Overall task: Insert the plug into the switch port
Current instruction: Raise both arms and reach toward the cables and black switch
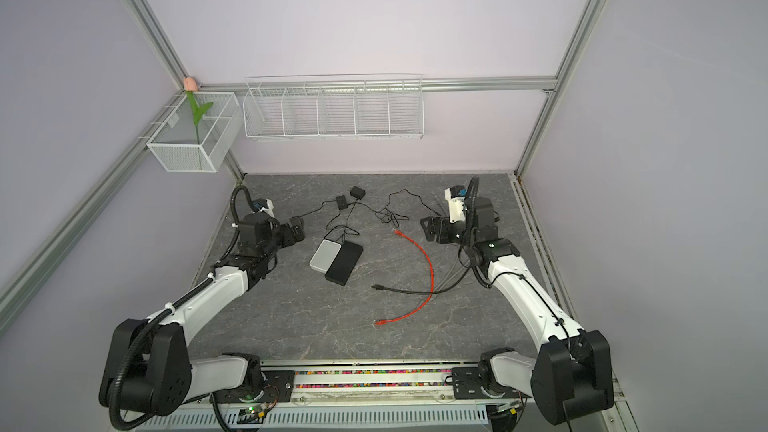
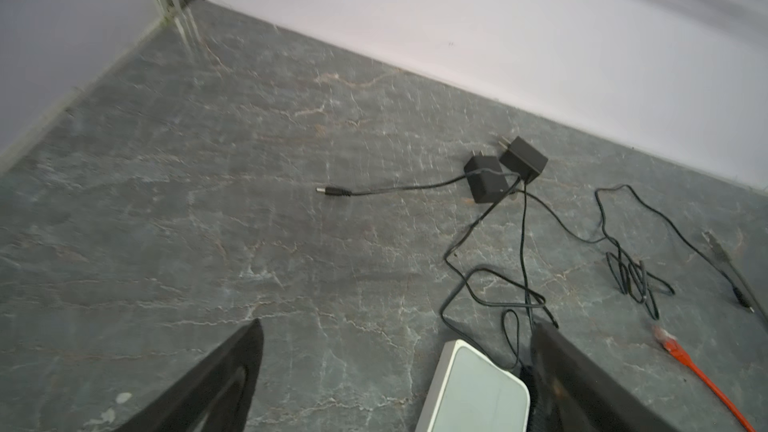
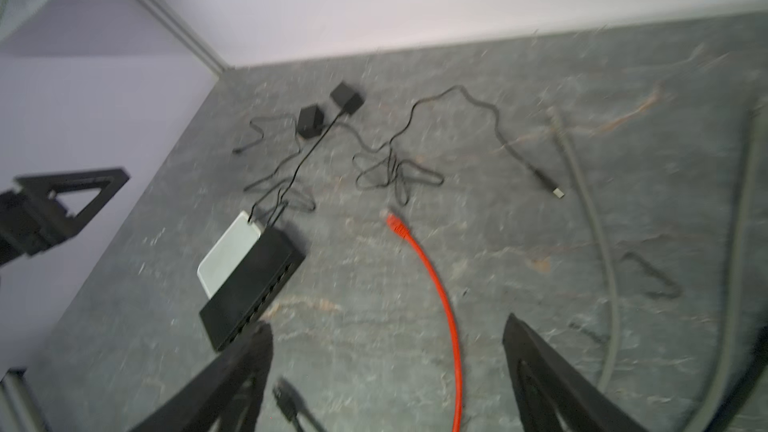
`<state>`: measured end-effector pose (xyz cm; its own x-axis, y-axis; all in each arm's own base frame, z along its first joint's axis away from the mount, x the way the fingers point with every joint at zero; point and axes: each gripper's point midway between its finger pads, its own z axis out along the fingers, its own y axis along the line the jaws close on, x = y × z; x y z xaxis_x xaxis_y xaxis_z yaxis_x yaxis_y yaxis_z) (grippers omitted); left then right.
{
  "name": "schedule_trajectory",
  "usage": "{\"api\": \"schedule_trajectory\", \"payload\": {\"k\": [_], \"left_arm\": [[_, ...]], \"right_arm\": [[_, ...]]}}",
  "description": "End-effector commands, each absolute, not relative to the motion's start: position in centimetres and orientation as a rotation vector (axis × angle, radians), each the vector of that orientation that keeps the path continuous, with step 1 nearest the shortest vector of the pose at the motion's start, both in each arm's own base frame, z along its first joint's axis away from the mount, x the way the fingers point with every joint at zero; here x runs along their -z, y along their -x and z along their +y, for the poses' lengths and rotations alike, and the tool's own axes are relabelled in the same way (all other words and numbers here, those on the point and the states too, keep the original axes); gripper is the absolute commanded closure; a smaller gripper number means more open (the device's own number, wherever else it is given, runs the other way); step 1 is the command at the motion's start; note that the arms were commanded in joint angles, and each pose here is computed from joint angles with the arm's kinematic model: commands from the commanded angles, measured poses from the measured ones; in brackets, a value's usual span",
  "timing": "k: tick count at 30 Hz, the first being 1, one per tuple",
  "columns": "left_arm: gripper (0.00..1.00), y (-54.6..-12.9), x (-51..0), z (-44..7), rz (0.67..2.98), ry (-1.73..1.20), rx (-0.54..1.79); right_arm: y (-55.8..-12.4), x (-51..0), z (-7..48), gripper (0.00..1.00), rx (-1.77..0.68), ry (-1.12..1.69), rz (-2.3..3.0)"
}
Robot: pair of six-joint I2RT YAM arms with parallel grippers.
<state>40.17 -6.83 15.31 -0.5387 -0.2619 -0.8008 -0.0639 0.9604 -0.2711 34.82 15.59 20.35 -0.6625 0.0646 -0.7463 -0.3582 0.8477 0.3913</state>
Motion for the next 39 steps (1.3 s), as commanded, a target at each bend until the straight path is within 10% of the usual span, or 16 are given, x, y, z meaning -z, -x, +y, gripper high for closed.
{"api": "schedule_trajectory", "payload": {"k": [1, 10, 39], "left_arm": [[0.01, -42.5, -14.9, -6.5, 2.202, 0.313, 0.242], [0.13, -49.7, -13.7, -7.5, 2.467, 0.113, 0.242], [0.21, -52.9, -9.9, -13.7, 2.548, -0.308, 0.265]], "right_arm": [[-33.5, -20.8, 17.6, 0.03, -0.749, 0.290, 2.201], [-30.1, -18.7, 21.5, 0.09, -0.760, 0.586, 2.155], [-28.2, -17.6, 22.1, 0.22, -0.718, 0.682, 2.066]]}}
